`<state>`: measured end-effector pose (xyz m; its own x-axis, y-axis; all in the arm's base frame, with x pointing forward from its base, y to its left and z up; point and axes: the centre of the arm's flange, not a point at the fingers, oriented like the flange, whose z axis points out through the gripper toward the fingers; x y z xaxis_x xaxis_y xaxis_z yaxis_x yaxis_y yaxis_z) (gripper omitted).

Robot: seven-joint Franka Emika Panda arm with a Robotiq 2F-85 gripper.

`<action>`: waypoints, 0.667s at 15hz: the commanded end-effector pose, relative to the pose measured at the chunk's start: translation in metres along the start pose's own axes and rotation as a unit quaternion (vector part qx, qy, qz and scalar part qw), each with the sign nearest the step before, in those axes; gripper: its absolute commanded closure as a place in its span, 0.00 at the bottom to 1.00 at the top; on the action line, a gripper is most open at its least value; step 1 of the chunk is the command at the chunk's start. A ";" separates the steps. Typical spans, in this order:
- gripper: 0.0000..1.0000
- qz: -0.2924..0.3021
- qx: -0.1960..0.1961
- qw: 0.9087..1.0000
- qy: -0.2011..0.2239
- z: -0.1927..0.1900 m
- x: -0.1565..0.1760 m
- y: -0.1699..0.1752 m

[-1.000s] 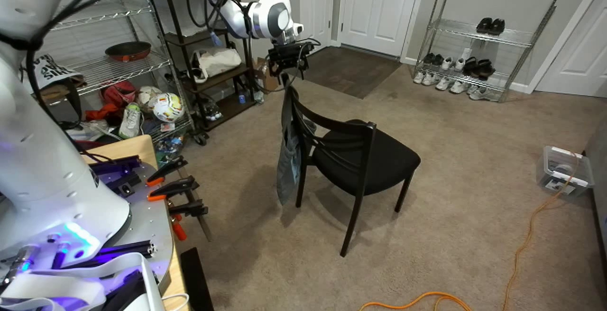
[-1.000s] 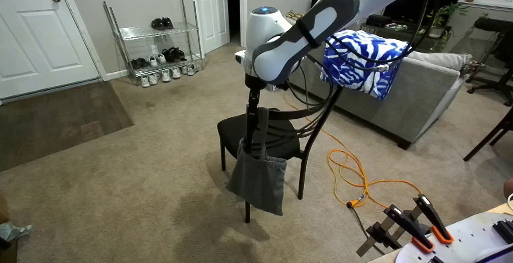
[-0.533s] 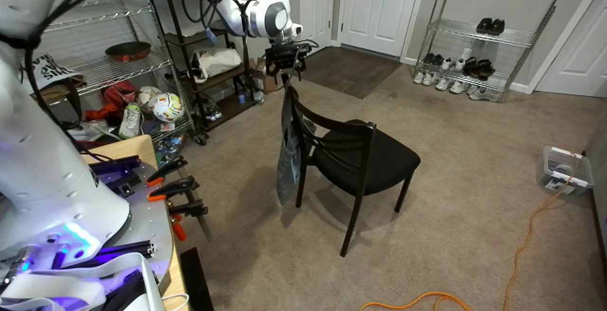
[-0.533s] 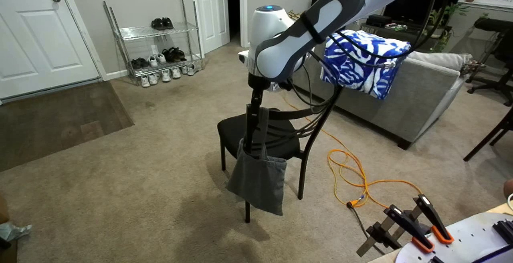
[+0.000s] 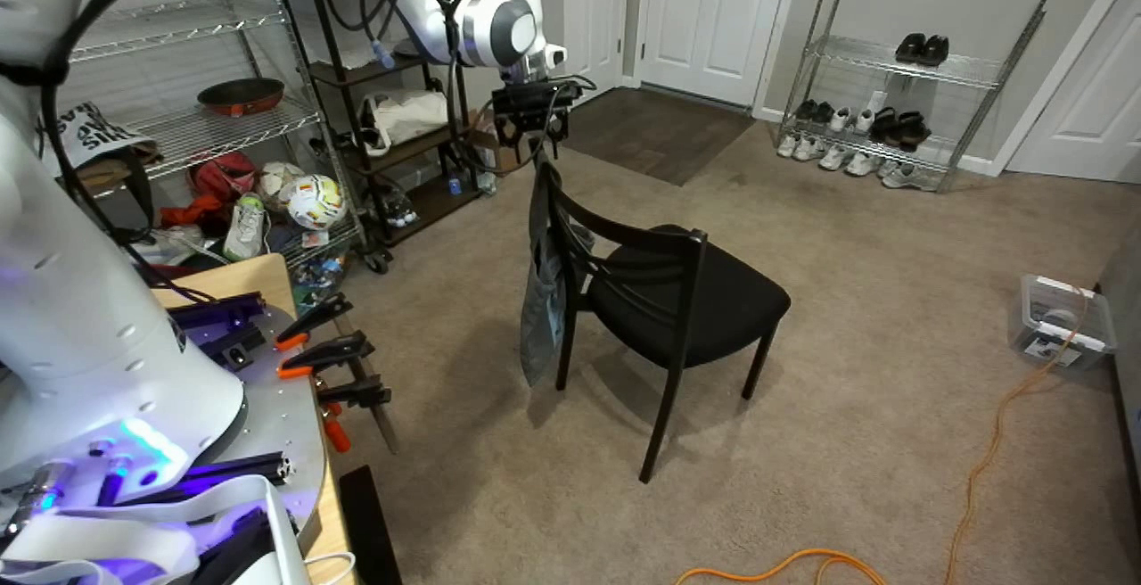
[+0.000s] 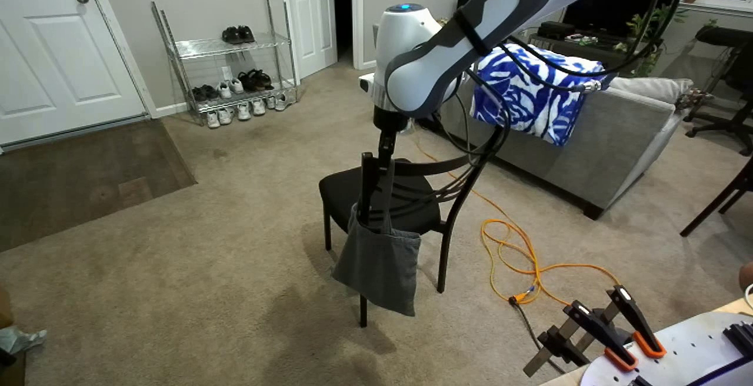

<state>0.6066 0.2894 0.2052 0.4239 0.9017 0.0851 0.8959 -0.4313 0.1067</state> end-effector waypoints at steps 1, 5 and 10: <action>0.53 -0.002 0.012 1.000 -0.003 -0.011 -0.015 -0.008; 0.80 0.001 0.006 1.000 0.002 -0.015 -0.018 -0.009; 1.00 0.016 -0.040 0.998 0.045 -0.046 -0.028 -0.015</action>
<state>0.6049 0.2826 0.2218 0.4285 0.8936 0.1336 0.8833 -0.4454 0.1461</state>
